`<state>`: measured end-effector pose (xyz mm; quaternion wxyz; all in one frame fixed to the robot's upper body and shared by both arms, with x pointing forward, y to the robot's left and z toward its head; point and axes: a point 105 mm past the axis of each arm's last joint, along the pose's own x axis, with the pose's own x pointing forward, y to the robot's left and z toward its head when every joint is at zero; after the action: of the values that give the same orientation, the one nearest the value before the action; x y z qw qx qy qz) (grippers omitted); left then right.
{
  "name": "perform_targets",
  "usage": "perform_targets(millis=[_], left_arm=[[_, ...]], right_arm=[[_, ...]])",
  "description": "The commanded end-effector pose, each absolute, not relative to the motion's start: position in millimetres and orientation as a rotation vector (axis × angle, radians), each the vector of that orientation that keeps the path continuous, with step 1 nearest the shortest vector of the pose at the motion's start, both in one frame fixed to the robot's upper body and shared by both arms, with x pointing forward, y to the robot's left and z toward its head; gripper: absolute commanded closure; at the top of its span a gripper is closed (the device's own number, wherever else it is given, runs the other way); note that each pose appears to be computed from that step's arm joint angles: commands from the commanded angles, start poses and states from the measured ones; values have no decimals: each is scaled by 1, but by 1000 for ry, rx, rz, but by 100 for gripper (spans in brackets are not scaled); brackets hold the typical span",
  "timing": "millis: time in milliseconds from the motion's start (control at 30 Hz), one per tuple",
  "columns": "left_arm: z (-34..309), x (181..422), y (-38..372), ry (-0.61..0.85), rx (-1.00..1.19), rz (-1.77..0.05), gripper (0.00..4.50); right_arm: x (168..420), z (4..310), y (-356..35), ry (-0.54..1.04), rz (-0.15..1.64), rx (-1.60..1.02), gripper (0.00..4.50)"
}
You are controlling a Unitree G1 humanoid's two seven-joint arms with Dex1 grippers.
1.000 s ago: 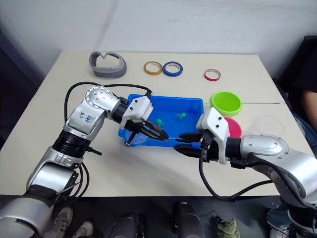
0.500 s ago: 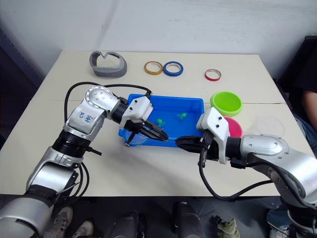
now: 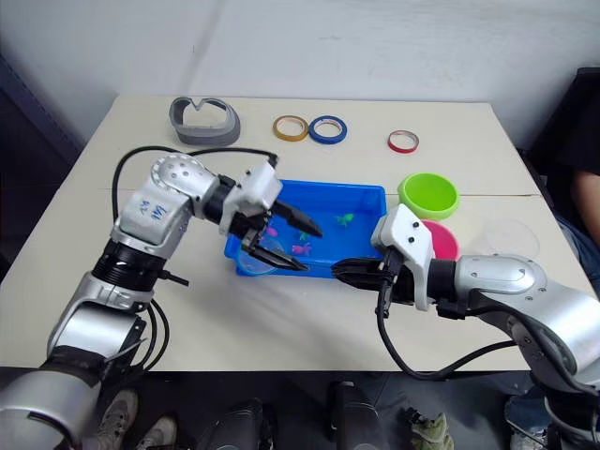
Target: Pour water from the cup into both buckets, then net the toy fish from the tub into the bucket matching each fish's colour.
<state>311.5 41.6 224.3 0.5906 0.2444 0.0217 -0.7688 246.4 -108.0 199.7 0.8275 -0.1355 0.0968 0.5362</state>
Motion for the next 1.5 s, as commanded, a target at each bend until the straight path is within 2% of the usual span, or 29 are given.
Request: perform_targets(millis=[33, 267, 400, 700, 833, 967, 1267, 1500], left_arm=[[299, 318, 81, -59, 447, -1662, 90], [313, 353, 156, -27, 488, -1300, 90], [308, 356, 182, 1, 476, -1215, 90], [276, 341, 189, 51, 411, -1233, 90], [272, 339, 186, 37, 400, -1230, 90], [273, 336, 183, 24, 391, -1241, 90], [251, 321, 175, 127, 443, -1330, 90], [248, 317, 166, 106, 445, -1385, 90]], right_arm=[[240, 205, -109, 173, 1138, -354, 450], [255, 210, -128, 155, 1009, -438, 450], [274, 220, -143, 106, 895, -504, 450], [290, 240, -158, 34, 800, -677, 450], [292, 244, -167, 32, 787, -801, 450], [293, 241, -182, 66, 777, -1002, 450], [302, 238, -197, 51, 755, -1388, 450], [308, 237, -200, 18, 767, -1586, 450]])
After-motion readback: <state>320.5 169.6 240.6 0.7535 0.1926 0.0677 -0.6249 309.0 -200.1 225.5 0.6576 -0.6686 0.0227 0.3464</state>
